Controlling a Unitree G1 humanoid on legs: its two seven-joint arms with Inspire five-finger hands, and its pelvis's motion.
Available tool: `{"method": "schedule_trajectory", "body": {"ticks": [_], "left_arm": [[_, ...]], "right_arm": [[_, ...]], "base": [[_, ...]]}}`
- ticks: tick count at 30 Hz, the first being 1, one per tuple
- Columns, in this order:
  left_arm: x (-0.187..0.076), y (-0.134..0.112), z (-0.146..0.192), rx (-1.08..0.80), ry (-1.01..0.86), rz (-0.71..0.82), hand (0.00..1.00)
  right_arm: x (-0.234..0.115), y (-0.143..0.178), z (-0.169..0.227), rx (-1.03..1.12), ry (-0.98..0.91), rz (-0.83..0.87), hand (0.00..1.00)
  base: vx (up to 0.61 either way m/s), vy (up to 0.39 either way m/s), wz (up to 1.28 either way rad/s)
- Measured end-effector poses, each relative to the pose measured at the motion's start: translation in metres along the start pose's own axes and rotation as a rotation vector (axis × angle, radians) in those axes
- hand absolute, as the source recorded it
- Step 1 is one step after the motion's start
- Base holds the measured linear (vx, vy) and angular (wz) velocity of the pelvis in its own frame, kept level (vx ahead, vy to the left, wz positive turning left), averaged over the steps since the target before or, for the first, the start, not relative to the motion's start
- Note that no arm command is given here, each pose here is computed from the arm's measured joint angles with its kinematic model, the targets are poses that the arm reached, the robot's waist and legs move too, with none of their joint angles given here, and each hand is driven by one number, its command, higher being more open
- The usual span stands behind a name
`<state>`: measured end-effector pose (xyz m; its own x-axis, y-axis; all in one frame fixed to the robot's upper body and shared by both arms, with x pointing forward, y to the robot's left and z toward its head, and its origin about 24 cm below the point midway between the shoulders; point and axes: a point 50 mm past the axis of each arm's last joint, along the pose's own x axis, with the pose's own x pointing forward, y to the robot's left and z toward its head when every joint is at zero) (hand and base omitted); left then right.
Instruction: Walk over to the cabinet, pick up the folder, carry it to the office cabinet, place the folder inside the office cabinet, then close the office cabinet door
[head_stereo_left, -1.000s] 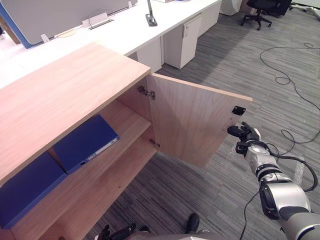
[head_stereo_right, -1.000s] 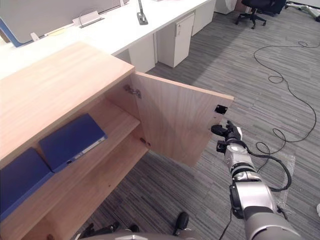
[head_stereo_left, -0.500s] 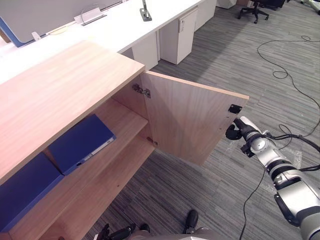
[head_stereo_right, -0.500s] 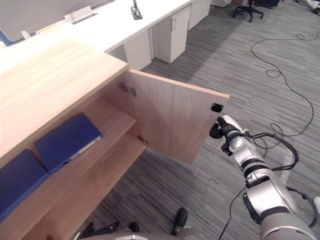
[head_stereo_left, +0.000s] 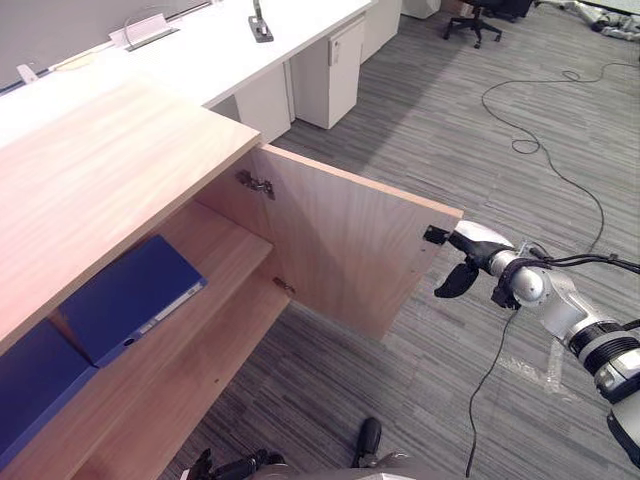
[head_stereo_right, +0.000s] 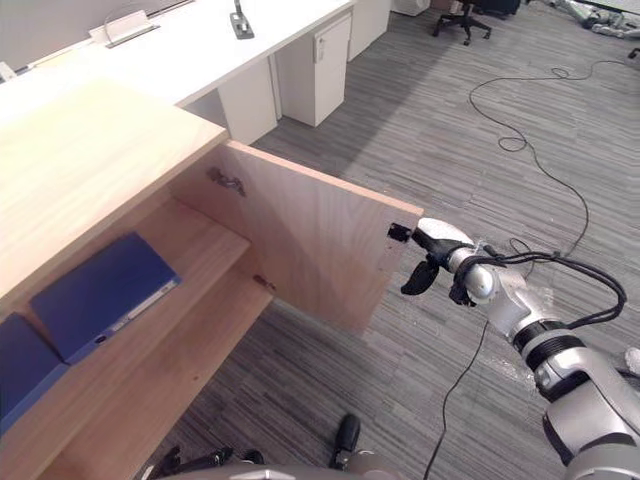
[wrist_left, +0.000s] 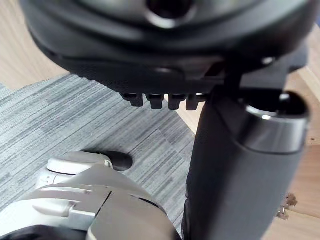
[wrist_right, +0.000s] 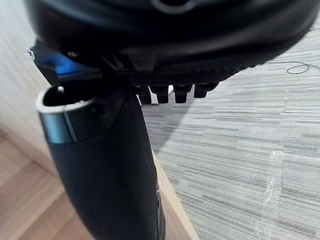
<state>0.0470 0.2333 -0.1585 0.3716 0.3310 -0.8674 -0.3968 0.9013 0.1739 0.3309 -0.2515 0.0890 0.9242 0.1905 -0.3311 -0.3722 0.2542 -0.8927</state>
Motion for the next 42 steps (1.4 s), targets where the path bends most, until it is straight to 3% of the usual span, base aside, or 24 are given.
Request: {"method": "schedule_trajectory", "body": {"ticks": [10,18,23,28,31,36,42], "left_arm": [[0.0,0.01,-0.004,-0.045,0.021,0.031,1.0],[0.0,0.013,-0.005,-0.064,0.027,0.045,1.0],[0.0,0.017,-0.006,-0.075,0.035,0.06,1.0],[0.003,0.015,-0.001,-0.071,0.034,0.063,1.0],[0.003,0.014,-0.001,-0.073,0.035,0.065,1.0],[0.004,0.013,0.001,-0.08,0.032,0.085,1.0],[0.002,-0.004,-0.004,-0.121,0.043,0.059,1.0]], "right_arm": [[-0.016,0.016,0.041,-0.132,-0.226,0.216,1.0],[-0.034,0.025,0.107,-0.186,-0.558,0.228,1.0],[-0.046,0.064,0.147,-0.181,-0.745,0.377,1.0],[-0.074,0.113,0.21,-0.137,-1.08,0.601,1.0],[-0.077,0.125,0.227,-0.104,-1.14,0.633,1.0],[-0.044,0.152,0.217,-0.01,-0.957,0.659,1.0],[-0.01,0.227,0.15,0.157,-0.389,0.637,1.0]], "base": [[-0.01,-0.009,-0.08],[0.01,-0.001,-0.02],[0.06,0.037,0.0],[0.06,0.055,0.06],[0.02,0.041,0.13],[0.0,0.032,0.46],[0.0,0.118,1.11]]}}
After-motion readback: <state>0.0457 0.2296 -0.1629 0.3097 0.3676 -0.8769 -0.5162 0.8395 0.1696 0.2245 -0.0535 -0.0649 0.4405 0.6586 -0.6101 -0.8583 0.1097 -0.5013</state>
